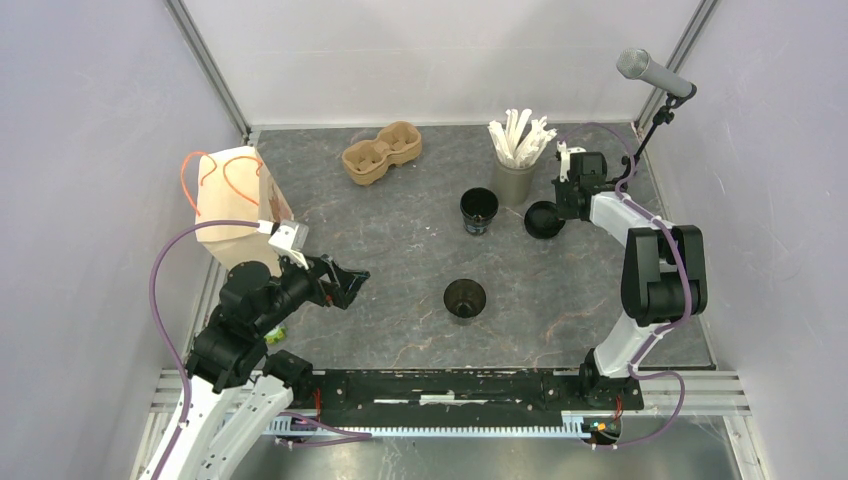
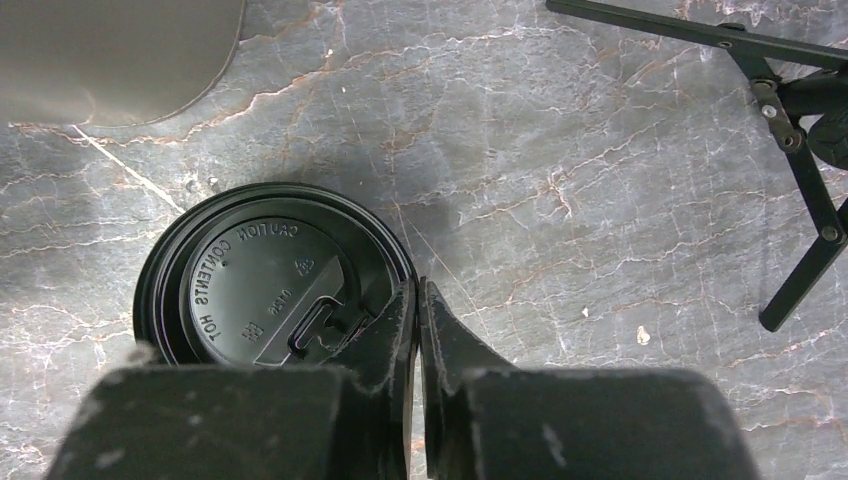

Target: Pack the takeout coffee

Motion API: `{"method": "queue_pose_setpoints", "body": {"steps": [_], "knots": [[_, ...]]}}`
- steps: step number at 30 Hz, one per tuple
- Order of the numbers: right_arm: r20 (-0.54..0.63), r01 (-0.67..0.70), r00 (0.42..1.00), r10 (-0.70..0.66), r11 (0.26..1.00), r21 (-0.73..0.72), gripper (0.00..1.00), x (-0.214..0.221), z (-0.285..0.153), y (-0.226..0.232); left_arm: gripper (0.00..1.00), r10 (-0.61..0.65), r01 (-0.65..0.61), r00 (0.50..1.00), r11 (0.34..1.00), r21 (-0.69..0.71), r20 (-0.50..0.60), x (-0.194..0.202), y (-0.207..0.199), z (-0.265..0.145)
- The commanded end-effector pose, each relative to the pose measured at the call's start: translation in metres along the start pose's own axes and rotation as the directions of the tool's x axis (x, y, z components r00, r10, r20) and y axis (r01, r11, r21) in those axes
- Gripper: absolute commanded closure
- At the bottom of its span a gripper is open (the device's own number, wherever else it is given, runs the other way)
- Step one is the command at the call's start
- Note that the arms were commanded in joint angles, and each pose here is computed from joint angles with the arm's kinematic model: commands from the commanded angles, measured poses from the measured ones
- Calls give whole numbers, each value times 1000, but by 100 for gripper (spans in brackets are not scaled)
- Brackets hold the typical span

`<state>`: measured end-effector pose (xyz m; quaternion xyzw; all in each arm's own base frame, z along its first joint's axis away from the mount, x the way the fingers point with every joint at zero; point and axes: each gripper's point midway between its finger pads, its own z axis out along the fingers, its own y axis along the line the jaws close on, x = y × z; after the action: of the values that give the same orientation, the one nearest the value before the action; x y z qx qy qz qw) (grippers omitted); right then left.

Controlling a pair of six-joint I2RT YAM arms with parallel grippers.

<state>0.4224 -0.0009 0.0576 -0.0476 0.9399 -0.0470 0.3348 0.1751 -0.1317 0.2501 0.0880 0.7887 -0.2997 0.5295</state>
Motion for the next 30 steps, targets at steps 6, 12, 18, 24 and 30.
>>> {"method": "queue_pose_setpoints", "body": {"steps": [6,12,18,24,30], "knots": [[92,-13,996,11,1000,23,96,-34,-17,-7,0,-20,20,1000,999,25,0,-1,-5,2],[156,-72,985,71,997,2,100,-44,-28,-4,0,-20,20,1000,999,26,1,-1,-6,2],[136,-87,987,88,996,-10,100,-39,-24,-1,0,-19,19,1000,999,27,0,-1,-5,2],[116,-75,990,74,997,4,93,-35,-22,-3,0,-22,22,1000,999,28,-3,-1,-6,2],[79,-54,996,51,998,45,100,-30,-19,-9,0,-22,22,1000,999,28,-3,-1,-6,2]]}}
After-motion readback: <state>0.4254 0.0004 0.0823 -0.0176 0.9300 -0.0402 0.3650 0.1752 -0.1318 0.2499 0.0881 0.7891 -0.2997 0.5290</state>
